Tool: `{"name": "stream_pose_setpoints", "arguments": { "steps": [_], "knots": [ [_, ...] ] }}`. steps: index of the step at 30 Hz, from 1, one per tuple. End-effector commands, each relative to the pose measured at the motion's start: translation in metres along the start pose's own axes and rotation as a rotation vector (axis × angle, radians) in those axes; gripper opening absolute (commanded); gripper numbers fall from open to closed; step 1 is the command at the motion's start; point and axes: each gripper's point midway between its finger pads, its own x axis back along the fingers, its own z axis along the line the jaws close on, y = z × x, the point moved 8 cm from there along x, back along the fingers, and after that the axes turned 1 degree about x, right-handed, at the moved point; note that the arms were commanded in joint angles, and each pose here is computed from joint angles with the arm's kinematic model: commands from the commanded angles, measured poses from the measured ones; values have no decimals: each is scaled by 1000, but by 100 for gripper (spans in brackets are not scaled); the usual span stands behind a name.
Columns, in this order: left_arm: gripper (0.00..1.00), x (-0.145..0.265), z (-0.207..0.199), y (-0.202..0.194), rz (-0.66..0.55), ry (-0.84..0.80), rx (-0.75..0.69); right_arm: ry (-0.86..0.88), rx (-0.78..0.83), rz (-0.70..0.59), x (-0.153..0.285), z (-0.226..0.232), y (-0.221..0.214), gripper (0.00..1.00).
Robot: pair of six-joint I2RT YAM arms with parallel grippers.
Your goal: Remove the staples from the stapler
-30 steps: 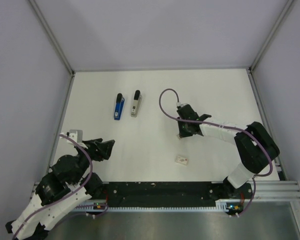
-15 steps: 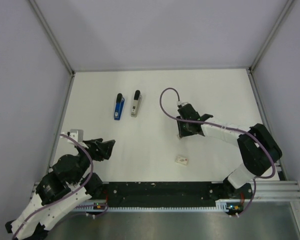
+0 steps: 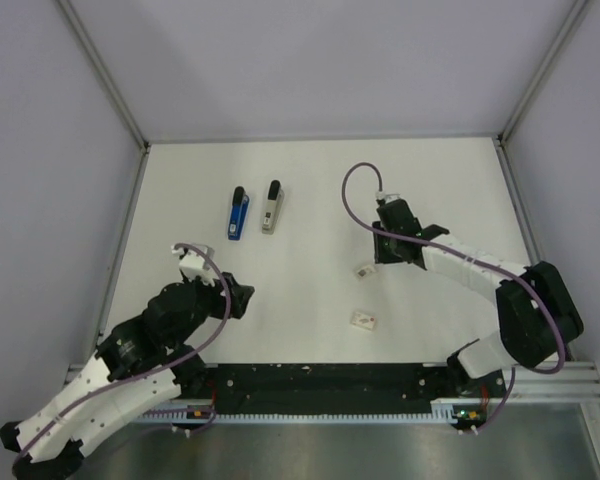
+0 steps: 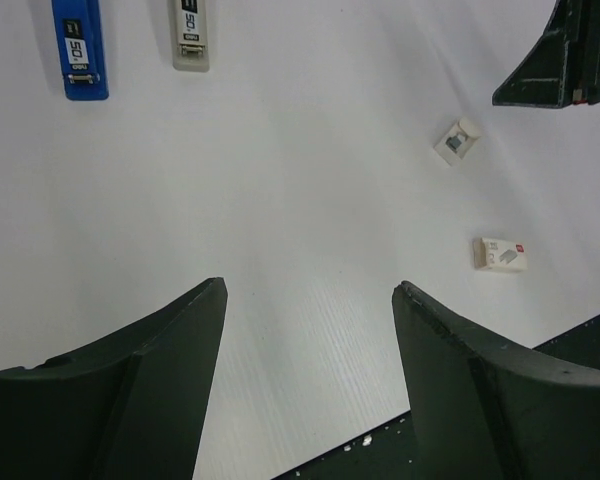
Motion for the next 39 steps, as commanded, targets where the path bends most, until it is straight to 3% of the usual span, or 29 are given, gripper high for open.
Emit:
{"name": "stream_pose_setpoints", "arguments": {
  "steps": [1, 22, 39],
  "knots": [
    [73, -8, -17, 9, 20, -75, -17, 41, 4, 11, -8, -1, -3, 29],
    [74, -28, -29, -1, 56, -139, -2, 92, 30, 69, -29, 6, -8, 27],
    [74, -37, -34, -7, 88, -162, -1, 87, 47, 75, -32, 5, -10, 14]
  ]
}}
